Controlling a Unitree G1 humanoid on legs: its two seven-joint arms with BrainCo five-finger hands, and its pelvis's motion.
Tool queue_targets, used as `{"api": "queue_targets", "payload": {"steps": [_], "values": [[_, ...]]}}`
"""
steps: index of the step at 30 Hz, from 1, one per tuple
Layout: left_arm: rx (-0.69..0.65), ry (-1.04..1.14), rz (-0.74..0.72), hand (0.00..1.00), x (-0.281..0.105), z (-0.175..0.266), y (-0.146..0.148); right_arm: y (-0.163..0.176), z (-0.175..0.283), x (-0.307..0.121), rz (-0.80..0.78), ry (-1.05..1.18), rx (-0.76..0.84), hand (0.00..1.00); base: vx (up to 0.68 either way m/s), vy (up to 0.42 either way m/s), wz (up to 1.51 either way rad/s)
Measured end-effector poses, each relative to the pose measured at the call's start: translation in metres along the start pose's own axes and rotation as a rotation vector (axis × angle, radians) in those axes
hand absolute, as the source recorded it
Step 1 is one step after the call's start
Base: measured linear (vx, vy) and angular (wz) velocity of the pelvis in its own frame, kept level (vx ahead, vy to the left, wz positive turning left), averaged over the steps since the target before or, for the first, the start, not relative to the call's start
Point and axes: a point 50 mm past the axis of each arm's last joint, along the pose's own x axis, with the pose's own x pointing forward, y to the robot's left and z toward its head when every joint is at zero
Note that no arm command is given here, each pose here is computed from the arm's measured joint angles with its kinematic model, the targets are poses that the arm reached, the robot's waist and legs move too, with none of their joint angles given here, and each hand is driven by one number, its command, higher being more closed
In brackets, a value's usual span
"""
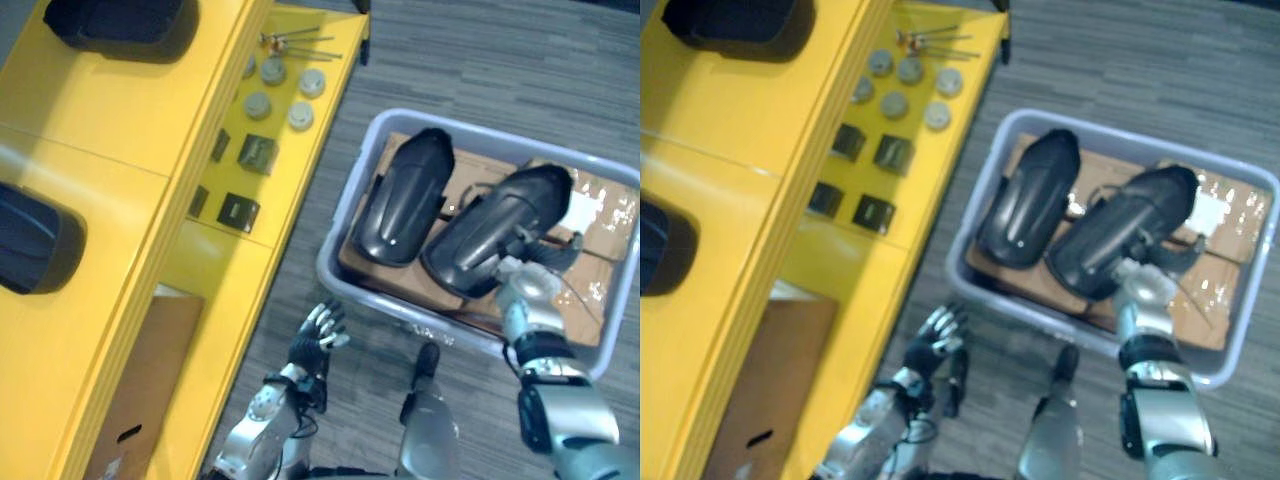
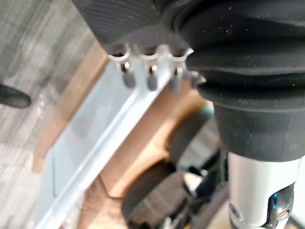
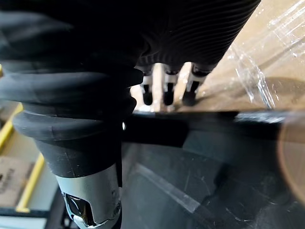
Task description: Walk over and take plastic housings, then place them on the shelf
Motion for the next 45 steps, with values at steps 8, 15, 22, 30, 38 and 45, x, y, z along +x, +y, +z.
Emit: {"api": "queue_targets", "payload": {"steps": [8,15,22,30,38,45], "values": [[-0.009,0.007,-0.012,0.0,0.011,-0.001,-0.005,-0.041,0.024,0.033,-0.201,0.118,-0.1,1.0,-0.04,-0.015,0.19],[-0.041,0.014,0.008,0.0,0.01,-0.005,-0.001,-0.07,0.029,0.045,-0.229,0.233,-0.217,1.0,-0.03,-0.033,0.16],[-0.053,0.02,0.008,0.0,0.004,-0.009,0.0,-0.081,0.031,0.048,-0.211,0.244,-0.375,1.0,-0.02,-0.002,0.08],[-0.061,-0.036,0.013,0.0,-0.013,-0.002,0.003,-0.088,0.036,0.052,-0.22,0.115,-0.566,1.0,-0.01,0.0,0.08],[-0.042,-0.184,-0.004,0.0,-0.02,0.033,0.006,-0.056,0.061,0.036,-0.104,-0.345,-0.806,1.0,0.02,-0.03,-0.15],[0.133,-0.344,-0.009,0.0,-0.031,0.08,0.007,-0.031,0.032,-0.004,0.044,-0.524,-0.854,1.0,0.04,-0.026,-0.18]]}}
